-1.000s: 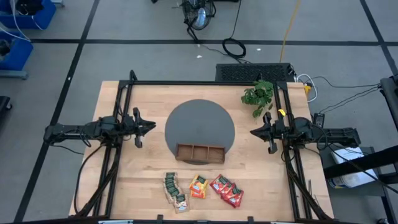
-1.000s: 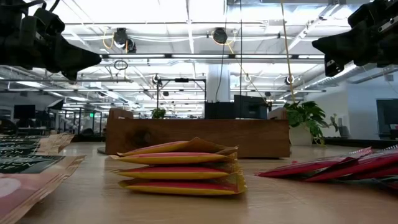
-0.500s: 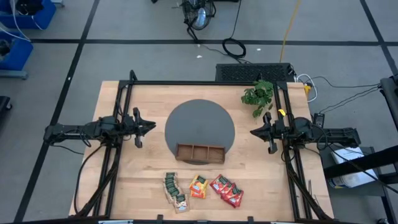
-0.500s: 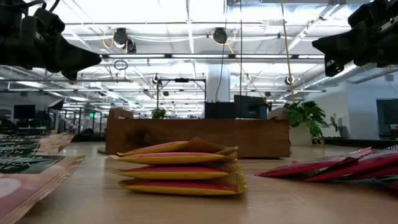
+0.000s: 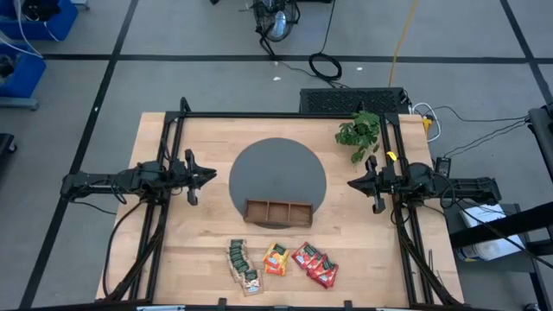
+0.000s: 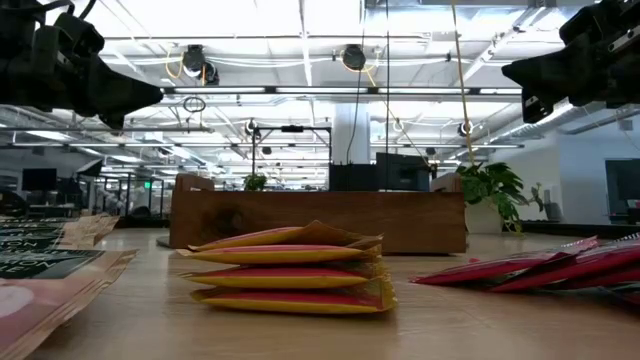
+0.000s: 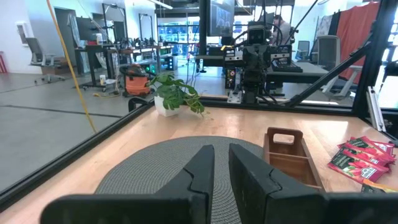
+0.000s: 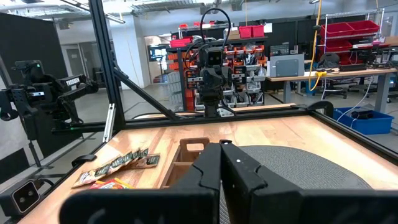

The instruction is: Pick & Place Tea

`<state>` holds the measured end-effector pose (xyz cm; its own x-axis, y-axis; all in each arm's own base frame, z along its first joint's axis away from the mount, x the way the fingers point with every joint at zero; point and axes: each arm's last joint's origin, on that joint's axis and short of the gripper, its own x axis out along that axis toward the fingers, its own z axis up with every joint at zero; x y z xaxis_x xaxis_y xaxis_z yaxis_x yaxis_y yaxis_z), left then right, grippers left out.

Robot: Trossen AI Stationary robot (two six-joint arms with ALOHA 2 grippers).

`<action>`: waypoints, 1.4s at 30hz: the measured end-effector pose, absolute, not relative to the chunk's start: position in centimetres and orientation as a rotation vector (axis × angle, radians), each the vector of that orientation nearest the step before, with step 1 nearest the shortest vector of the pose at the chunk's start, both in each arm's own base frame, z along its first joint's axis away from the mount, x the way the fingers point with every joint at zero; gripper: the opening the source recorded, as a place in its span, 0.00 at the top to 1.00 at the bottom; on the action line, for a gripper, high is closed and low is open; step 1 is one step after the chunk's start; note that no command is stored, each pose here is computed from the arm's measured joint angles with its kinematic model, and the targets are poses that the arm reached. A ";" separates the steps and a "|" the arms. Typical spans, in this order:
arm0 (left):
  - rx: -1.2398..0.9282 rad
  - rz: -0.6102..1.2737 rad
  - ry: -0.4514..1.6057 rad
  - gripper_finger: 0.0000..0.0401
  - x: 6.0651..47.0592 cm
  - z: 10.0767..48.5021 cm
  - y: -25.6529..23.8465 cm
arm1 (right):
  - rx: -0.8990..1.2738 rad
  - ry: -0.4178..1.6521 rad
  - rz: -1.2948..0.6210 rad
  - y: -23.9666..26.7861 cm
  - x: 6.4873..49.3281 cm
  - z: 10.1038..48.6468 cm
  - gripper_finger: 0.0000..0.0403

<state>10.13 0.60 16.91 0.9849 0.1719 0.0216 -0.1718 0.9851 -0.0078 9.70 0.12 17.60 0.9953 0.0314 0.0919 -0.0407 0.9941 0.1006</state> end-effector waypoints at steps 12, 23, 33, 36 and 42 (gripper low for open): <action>-0.006 0.173 -0.022 0.87 10.1 16.9 0.6 | 0.103 -0.090 0.036 0.1 9.7 17.6 1.00; -0.006 0.173 -0.022 0.87 10.1 16.9 0.6 | 0.103 -0.090 0.036 0.1 9.7 17.6 1.00; -0.006 0.172 -0.022 0.87 10.1 16.9 0.6 | 0.102 -0.158 0.040 0.1 9.6 18.3 1.00; -0.038 0.169 -0.052 0.87 10.1 17.2 0.6 | 0.101 -0.219 0.043 0.1 9.5 18.8 1.00; -0.169 0.140 -0.072 0.87 10.1 17.3 0.5 | 0.140 -0.259 -0.010 -0.1 9.4 19.2 1.00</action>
